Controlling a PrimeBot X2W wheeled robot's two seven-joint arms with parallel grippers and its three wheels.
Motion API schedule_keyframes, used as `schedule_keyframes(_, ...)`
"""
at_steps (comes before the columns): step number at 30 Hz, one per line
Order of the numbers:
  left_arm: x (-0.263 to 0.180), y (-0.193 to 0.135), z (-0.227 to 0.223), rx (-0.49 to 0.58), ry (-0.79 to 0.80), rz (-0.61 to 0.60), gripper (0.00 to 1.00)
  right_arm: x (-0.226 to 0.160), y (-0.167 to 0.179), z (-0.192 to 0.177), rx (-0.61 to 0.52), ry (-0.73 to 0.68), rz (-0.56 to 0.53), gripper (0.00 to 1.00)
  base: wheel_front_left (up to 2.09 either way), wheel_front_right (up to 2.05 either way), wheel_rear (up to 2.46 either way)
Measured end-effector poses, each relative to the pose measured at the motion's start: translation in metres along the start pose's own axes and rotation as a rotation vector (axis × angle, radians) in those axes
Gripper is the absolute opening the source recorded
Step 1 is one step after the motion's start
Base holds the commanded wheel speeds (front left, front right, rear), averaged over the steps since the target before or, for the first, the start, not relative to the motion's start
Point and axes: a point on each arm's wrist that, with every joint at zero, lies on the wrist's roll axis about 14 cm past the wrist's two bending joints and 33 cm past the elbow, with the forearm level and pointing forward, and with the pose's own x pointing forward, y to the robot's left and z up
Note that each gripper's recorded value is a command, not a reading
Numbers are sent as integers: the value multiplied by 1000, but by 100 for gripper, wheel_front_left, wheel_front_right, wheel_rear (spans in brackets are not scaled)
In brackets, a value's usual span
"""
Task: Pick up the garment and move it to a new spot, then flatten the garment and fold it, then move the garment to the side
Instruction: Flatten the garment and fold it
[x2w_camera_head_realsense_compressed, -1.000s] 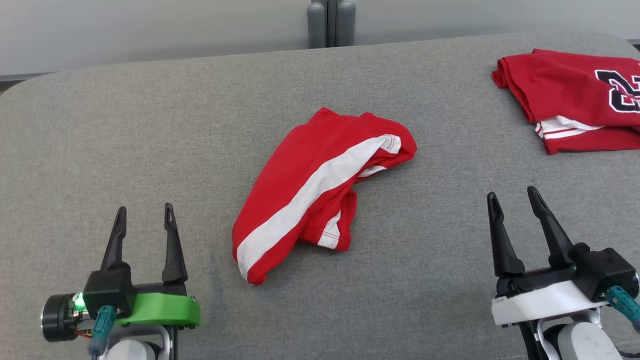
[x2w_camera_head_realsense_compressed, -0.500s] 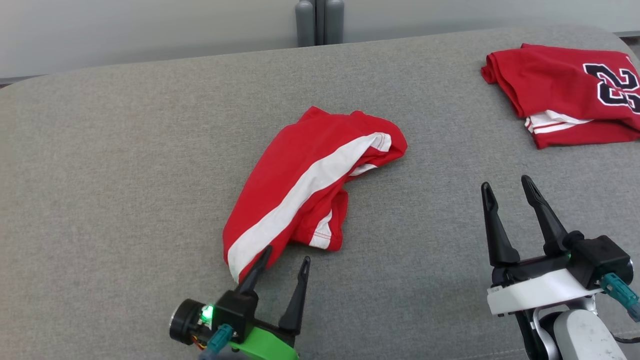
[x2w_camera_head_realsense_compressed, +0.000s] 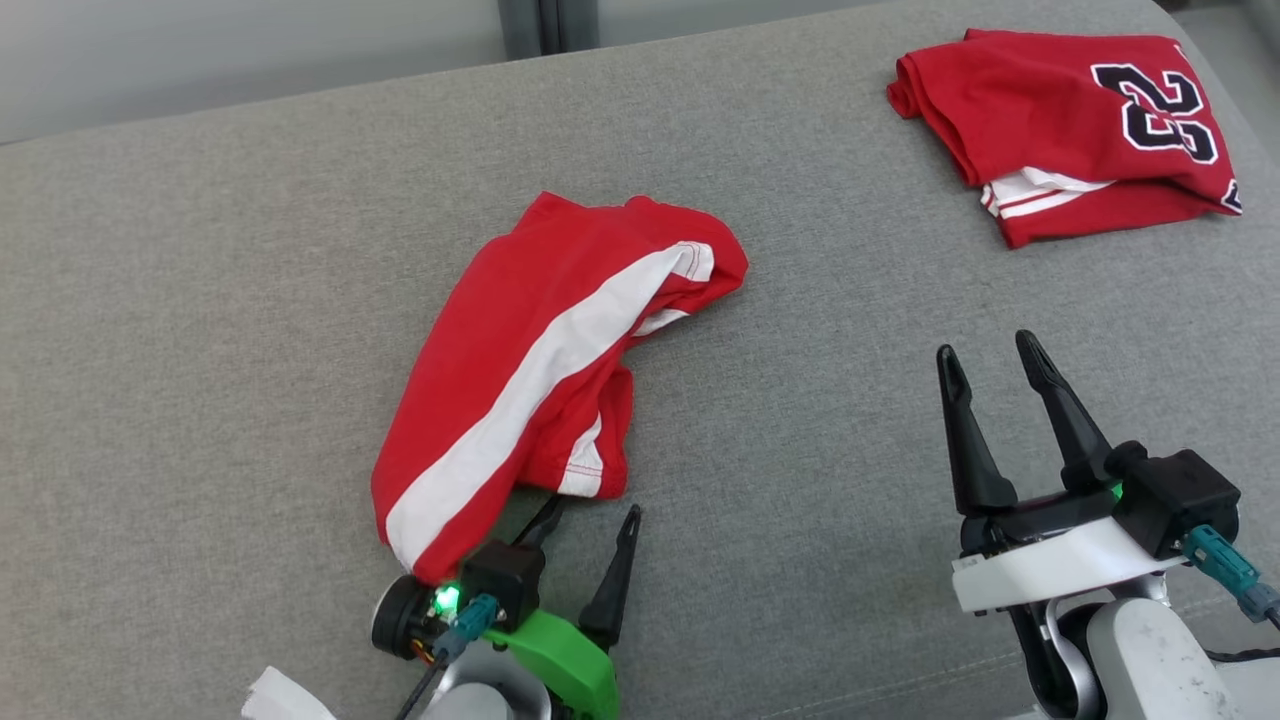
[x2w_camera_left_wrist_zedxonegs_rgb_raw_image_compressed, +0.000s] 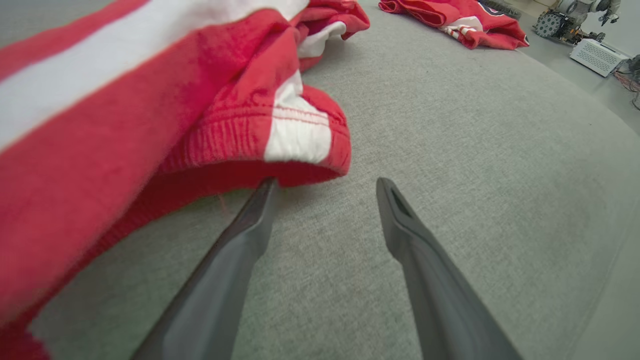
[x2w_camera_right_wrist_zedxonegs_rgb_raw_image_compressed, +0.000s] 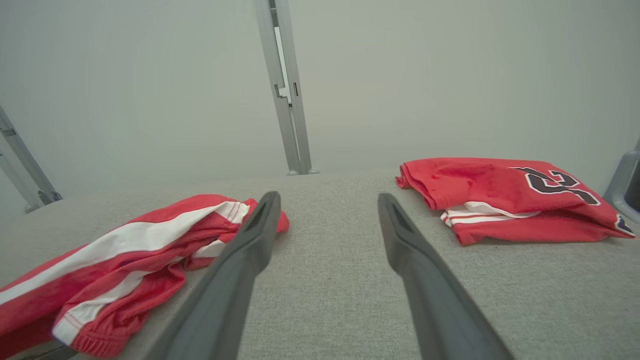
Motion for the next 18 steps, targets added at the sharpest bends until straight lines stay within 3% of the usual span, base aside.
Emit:
schedule_keyframes(12, 34, 20, 58, -114, -162, 55, 100, -2, -11, -7, 0, 25, -35, 100, 0, 0, 0)
schedule_keyframes(14, 32, 29, 59, -138, -168, 85, 0, -2, -10, -8, 2, 27, -35, 100, 0, 0, 0)
schedule_keyframes(18, 28, 44, 57, -141, -164, 136, 0, -1, -8, -11, 4, 32, -27, 100, 0, 0, 0)
